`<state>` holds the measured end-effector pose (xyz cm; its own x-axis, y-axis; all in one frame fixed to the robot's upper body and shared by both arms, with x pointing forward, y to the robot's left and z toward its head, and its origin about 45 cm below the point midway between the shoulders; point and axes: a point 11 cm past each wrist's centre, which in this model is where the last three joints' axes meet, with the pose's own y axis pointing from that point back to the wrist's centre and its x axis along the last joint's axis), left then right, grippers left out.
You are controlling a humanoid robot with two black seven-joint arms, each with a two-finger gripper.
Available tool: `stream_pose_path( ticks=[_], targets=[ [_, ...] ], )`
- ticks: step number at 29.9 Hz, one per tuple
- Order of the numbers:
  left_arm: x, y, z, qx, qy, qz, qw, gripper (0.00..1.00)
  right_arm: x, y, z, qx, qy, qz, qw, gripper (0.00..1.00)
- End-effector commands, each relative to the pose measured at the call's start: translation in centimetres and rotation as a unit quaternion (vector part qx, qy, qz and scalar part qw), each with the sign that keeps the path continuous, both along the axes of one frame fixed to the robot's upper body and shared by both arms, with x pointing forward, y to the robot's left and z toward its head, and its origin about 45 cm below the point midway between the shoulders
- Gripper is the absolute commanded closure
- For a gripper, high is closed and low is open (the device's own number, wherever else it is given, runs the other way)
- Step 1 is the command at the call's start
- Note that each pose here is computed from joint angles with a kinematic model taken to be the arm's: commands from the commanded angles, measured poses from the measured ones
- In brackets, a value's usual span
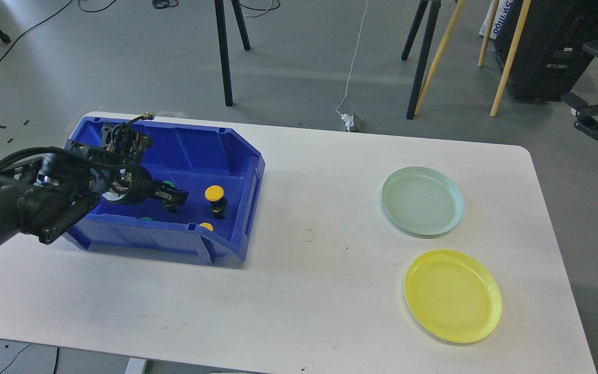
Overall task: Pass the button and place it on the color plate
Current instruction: 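Lower the left gripper into the bin and grasp the green-capped button, then lift the green-capped button out of the bin with the left gripper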
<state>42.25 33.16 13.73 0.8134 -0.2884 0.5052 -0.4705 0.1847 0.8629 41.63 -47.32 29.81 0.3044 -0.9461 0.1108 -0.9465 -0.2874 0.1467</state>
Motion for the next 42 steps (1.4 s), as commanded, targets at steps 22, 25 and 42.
stream_pose_path(
  ticks=[22,25,42],
  targets=[
    [0.2,4.0,10.7,-0.07,-0.077,0.005,0.995,0.77,1.4,3.3,-0.9,0.035,-0.009,0.023,0.999,0.01],
    [0.9,2.9,14.6,-0.131,-0.108,0.011,0.985,0.77,1.7,3.4,-0.7,0.04,-0.019,0.016,0.999,0.01],
    [4.5,-16.8,26.9,-0.559,-0.086,-0.019,0.824,0.76,3.5,9.9,1.3,0.108,-0.066,0.056,0.99,0.01]
  ],
)
